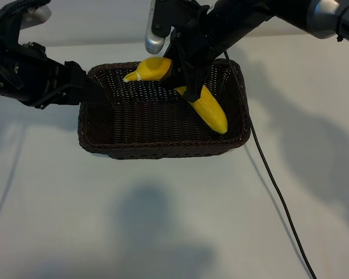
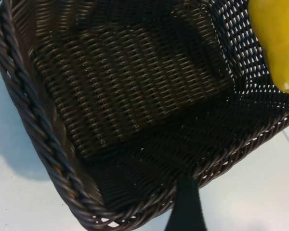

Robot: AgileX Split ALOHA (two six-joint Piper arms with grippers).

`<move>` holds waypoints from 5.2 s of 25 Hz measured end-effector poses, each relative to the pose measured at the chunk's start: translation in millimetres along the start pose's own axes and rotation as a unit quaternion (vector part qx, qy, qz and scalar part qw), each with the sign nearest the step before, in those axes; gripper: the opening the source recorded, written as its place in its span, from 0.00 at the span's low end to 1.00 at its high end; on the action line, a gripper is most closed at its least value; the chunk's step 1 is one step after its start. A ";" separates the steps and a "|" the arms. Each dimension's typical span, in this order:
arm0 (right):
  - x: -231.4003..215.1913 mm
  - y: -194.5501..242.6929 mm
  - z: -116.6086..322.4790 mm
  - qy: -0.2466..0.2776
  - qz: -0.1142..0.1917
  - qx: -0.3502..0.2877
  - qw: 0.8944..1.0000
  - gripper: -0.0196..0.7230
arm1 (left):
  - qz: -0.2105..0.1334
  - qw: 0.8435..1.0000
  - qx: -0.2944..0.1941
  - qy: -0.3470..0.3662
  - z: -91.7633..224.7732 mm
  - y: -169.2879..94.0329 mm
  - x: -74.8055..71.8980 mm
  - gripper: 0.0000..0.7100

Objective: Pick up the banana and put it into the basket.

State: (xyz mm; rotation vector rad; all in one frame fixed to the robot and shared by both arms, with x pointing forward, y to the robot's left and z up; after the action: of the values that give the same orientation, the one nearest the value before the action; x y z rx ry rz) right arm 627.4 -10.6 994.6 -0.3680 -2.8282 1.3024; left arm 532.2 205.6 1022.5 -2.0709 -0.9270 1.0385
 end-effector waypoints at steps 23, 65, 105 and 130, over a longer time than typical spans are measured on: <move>1.5 38.1 21.4 0.008 -0.039 0.011 0.999 0.61 | -0.001 1.000 -0.001 0.003 -0.3 0.0 0.2 0.82; -9.1 20.6 4.2 0.058 -0.023 0.025 0.998 0.79 | -0.004 1.000 -0.006 0.002 -1.6 0.0 1.1 0.82; -31.5 -70.4 27.0 0.220 0.072 0.118 0.966 0.79 | -0.011 1.000 -0.013 0.015 -3.4 -0.1 2.8 0.82; -41.6 -128.0 47.1 0.315 0.131 0.148 0.928 0.79 | -0.011 1.000 -0.013 0.022 -3.5 -0.1 2.8 0.82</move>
State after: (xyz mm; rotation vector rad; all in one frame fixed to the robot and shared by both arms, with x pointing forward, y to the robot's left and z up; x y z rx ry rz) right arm 636.2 -135.0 1063.6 -0.9722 -2.0681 1.3145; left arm 536.4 207.1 1023.2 -2.0923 -0.9438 0.9697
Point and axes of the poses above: a point on each arm's last joint axis where the gripper is mounted, y pointing out along that axis toward the gripper, x along the wrist's bending axis when the last joint is at zero, z = x × y, the point moved 4 cm from there along y, pointing out along that axis toward the gripper, and after that the axes turned 7 degrees about y, right-handed, at the moved point
